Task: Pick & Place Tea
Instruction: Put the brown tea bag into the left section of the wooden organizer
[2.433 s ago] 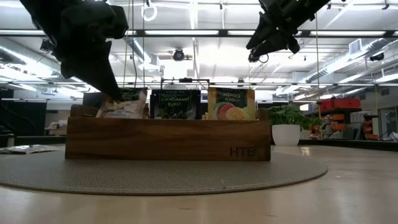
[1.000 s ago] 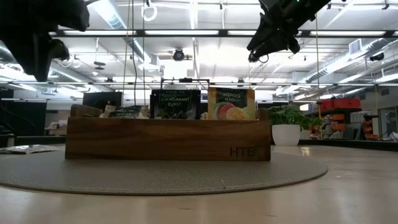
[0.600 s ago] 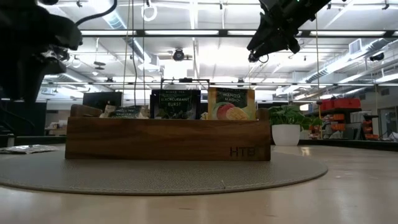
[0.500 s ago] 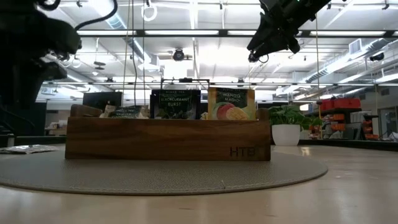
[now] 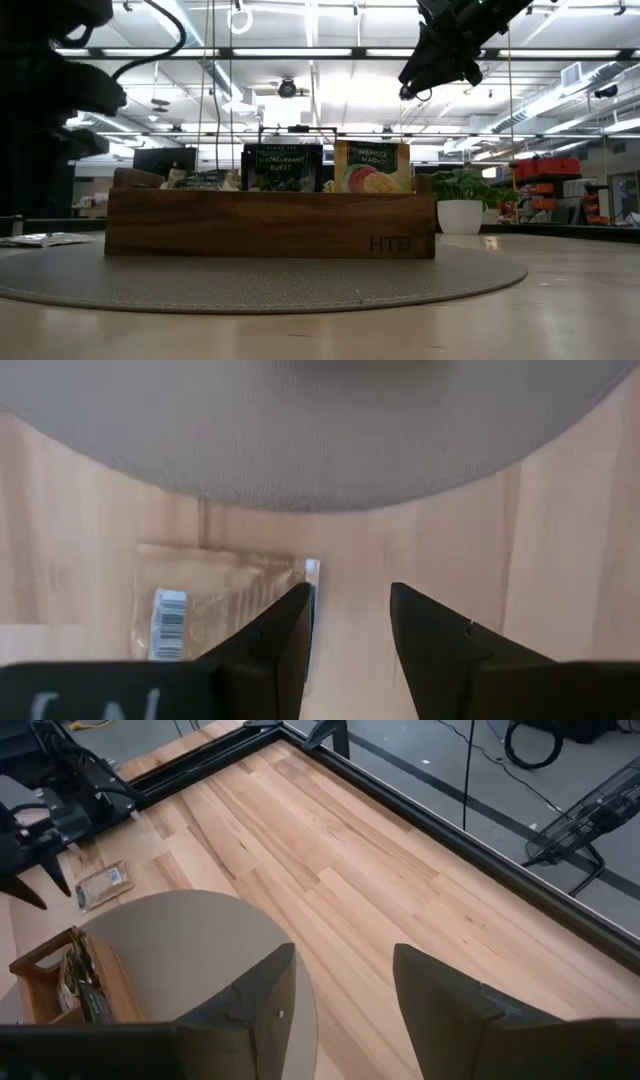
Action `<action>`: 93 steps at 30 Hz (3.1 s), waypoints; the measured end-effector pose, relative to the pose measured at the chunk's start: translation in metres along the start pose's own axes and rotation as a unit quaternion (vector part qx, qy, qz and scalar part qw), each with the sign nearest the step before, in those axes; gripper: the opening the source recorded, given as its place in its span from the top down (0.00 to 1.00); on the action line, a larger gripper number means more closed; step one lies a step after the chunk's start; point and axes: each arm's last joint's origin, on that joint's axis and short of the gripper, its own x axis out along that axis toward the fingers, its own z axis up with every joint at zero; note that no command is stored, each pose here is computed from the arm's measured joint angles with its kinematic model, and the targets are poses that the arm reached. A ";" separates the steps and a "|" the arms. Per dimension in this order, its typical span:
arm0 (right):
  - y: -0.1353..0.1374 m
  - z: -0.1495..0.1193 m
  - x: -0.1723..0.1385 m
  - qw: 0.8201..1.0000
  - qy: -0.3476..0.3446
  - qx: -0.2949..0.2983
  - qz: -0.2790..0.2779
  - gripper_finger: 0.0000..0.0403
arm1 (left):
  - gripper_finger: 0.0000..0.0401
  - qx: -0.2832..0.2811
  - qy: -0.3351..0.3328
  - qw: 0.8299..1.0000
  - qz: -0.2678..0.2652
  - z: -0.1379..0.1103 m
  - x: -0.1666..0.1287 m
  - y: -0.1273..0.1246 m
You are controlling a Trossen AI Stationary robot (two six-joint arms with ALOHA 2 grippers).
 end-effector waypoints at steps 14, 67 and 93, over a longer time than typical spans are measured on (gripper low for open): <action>-0.001 -0.002 0.000 1.000 0.012 0.000 0.000 0.56 | 0.64 0.007 0.084 0.996 0.040 0.000 0.033 -0.002; 0.052 0.014 0.006 0.947 -0.119 -0.160 0.251 0.56 | 1.00 -0.128 -0.162 0.953 -0.221 0.084 -0.124 0.008; 0.096 0.009 0.018 0.906 -0.206 -0.164 0.331 0.56 | 1.00 -0.153 -0.294 0.871 -0.363 0.153 -0.137 0.052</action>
